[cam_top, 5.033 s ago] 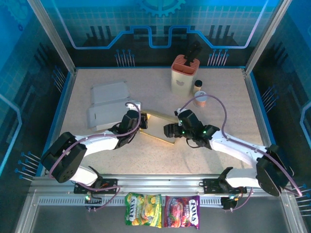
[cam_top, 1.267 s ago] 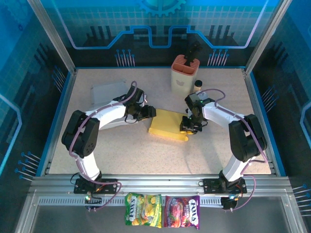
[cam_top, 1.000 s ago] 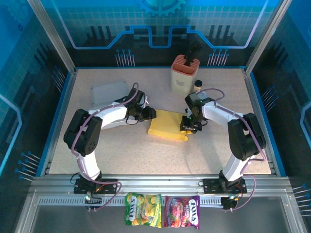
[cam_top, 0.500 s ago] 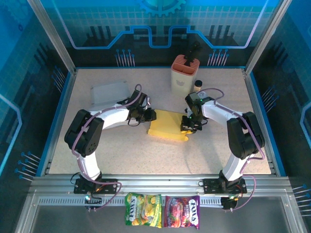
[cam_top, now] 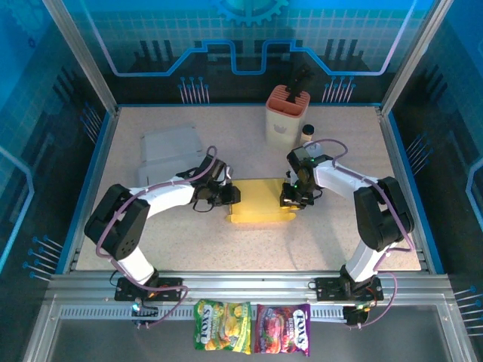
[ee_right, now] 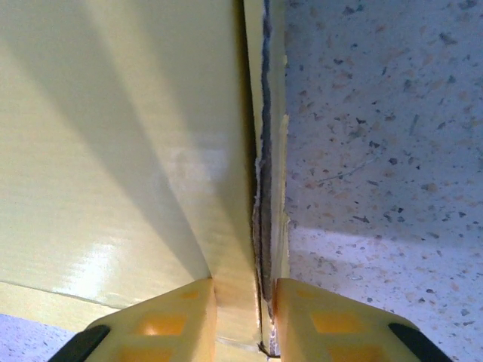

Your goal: Fold the paper box

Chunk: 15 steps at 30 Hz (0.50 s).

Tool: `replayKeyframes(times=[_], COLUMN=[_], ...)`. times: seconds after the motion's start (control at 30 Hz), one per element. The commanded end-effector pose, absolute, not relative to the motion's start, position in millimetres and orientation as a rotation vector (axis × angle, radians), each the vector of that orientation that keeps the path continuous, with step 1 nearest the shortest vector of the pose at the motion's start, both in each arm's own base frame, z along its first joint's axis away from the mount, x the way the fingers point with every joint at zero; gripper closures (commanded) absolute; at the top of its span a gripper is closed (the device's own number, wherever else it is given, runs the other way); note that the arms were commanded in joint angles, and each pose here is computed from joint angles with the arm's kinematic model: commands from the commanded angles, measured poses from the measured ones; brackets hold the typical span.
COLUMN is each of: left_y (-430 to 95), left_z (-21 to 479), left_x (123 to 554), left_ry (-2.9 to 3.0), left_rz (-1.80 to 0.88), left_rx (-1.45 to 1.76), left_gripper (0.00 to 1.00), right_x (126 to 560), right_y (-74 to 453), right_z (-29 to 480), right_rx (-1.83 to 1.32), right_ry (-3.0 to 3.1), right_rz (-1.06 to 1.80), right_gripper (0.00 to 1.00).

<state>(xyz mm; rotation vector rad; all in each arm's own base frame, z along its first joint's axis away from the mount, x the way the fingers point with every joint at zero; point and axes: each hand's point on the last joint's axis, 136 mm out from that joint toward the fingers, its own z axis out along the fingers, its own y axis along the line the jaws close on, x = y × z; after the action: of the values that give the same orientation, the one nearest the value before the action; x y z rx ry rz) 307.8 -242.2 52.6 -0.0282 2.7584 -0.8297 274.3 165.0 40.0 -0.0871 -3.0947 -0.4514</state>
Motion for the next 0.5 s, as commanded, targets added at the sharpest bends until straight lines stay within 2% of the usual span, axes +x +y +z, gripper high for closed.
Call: replayKeyframes(times=[0.0, 0.1, 0.33, 0.47], left_y=[-233.4, -233.9, -249.6, -239.2], left_z=[36.1, 49.8, 126.0, 129.3], left_x=[283.1, 288.4, 317.3, 318.0], left_ry=[2.862, 2.819, 2.609, 2.645], left_rz=[-0.793, -0.791, -0.915, -0.835], left_rx=[-0.044, -0.041, -0.072, -0.105], left_gripper=[0.73, 0.72, 0.67, 0.61], right_x=[262.5, 263.2, 262.1, 261.6], right_y=[159.7, 158.7, 157.9, 157.1], right_z=[29.2, 31.4, 35.9, 35.7], right_rx=[-0.055, -0.045, -0.034, -0.035], right_ry=[-3.063, -3.071, -3.081, -3.082], right_rz=[-0.384, -0.377, -0.378, -0.372], right_gripper=[0.73, 0.75, 0.77, 0.77])
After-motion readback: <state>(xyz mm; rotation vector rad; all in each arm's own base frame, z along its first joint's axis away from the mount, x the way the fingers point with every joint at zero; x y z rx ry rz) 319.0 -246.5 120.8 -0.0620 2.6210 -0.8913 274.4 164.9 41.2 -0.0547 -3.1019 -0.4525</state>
